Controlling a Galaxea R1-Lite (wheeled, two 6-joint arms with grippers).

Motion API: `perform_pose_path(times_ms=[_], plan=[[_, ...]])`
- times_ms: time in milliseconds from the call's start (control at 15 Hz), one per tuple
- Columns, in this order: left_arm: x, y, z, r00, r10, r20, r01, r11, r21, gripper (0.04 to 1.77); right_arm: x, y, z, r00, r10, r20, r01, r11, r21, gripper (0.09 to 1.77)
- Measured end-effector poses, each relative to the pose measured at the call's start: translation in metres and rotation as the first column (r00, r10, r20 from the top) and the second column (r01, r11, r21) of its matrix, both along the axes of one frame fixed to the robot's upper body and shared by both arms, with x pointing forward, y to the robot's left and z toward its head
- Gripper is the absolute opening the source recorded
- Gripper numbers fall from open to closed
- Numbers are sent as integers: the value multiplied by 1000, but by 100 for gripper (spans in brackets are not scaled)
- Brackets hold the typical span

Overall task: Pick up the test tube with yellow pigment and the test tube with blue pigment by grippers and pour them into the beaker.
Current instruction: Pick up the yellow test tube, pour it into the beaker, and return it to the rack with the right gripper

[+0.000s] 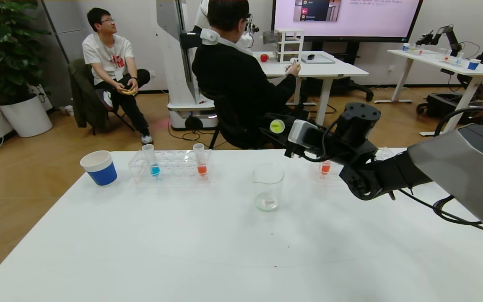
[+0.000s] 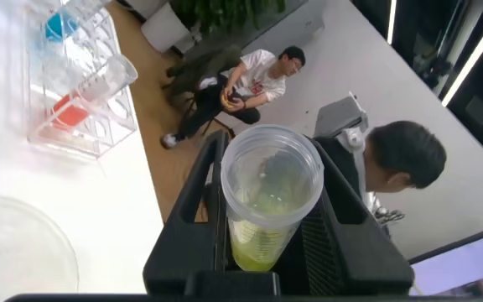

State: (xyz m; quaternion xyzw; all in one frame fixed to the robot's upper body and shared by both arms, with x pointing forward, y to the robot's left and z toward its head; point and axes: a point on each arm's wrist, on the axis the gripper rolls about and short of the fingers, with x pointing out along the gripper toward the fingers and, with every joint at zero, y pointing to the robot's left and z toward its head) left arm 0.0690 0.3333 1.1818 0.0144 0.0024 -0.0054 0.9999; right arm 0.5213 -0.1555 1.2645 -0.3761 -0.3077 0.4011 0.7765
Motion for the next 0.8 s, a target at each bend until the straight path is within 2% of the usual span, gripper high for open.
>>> perform_pose_path(times_ms=[133, 333, 800], plan=[[0, 0, 0, 1000, 0, 0, 0, 1000, 0, 175, 2, -3, -3, 997, 8, 73, -5, 999, -43, 52], [0, 0, 0, 1000, -1, 0, 1, 1000, 0, 175, -2, 6, -7, 985, 27, 169, -19, 998, -53, 52], [0, 0, 0, 1000, 0, 0, 0, 1000, 0, 175, -1, 13, -33, 951, 34, 307, -1, 994, -106, 52]])
